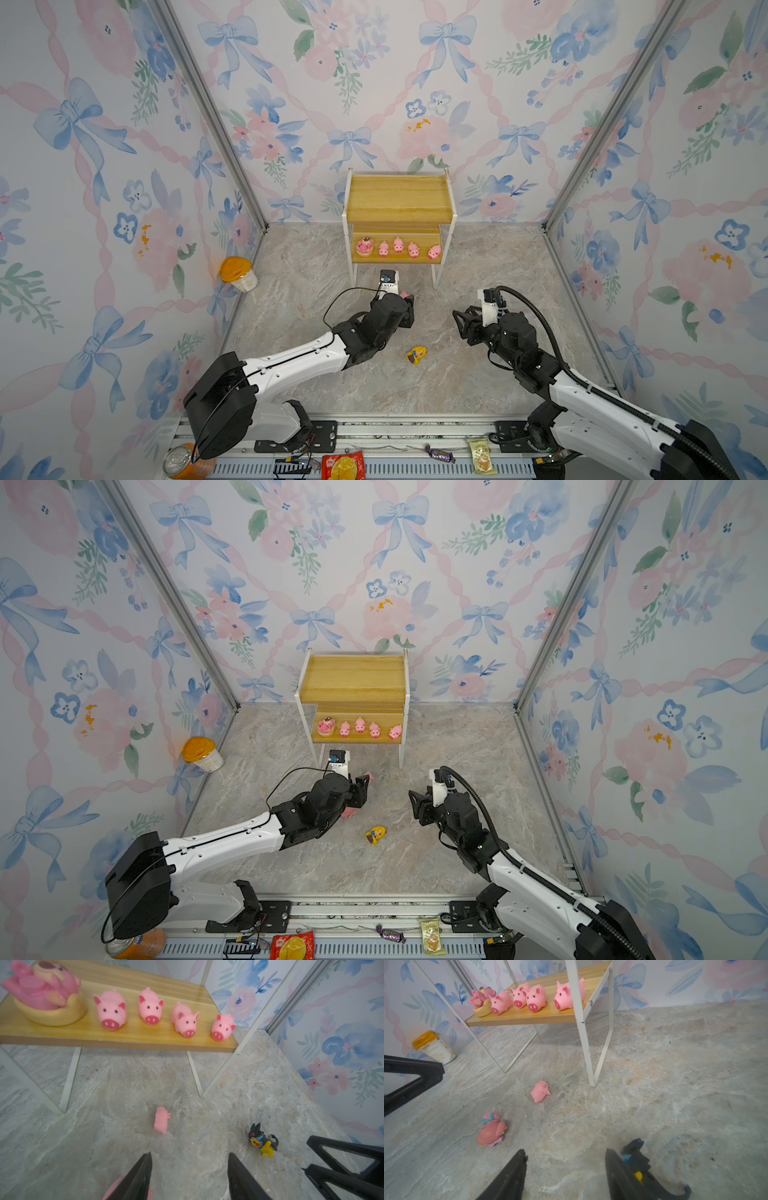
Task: Organize plastic toys on shelves
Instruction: Place the plastic toy on the shelf, then pick up the plastic toy from the center of the table.
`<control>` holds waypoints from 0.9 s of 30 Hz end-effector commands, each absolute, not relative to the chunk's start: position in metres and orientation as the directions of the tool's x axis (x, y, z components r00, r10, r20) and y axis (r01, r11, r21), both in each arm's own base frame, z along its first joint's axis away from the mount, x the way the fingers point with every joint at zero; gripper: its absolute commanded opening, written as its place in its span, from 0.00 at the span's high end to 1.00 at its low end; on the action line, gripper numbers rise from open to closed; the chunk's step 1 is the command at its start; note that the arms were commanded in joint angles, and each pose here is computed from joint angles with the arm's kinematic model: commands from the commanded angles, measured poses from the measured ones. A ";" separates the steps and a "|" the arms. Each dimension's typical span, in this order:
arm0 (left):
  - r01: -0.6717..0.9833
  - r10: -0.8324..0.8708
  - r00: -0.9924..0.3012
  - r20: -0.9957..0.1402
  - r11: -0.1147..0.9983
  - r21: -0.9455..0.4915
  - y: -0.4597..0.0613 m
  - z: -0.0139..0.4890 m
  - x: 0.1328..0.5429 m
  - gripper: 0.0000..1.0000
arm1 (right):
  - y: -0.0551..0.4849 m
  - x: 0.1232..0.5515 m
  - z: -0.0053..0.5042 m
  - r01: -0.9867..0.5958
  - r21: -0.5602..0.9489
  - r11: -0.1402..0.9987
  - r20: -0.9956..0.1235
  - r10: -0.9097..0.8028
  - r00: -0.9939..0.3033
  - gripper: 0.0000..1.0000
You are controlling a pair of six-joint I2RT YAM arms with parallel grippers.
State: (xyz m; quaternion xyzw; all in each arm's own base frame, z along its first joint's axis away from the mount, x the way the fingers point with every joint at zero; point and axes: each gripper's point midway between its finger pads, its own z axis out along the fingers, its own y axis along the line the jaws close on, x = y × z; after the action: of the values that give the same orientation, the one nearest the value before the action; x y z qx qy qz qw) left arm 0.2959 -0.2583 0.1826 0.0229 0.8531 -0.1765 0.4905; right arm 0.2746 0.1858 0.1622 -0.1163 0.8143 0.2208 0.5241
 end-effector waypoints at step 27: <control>0.676 0.515 -0.554 -0.654 0.737 0.007 -0.342 0.093 0.203 0.41 | 0.142 0.258 0.160 -0.283 0.315 0.906 -0.804 0.096 -0.586 0.34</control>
State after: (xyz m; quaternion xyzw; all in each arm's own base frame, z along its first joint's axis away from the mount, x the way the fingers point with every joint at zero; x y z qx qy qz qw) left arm 0.2108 -0.3374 0.1041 0.2811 0.8797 -0.1425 0.3561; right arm 0.2632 0.1454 0.1530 -0.0699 0.8603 0.1852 0.4699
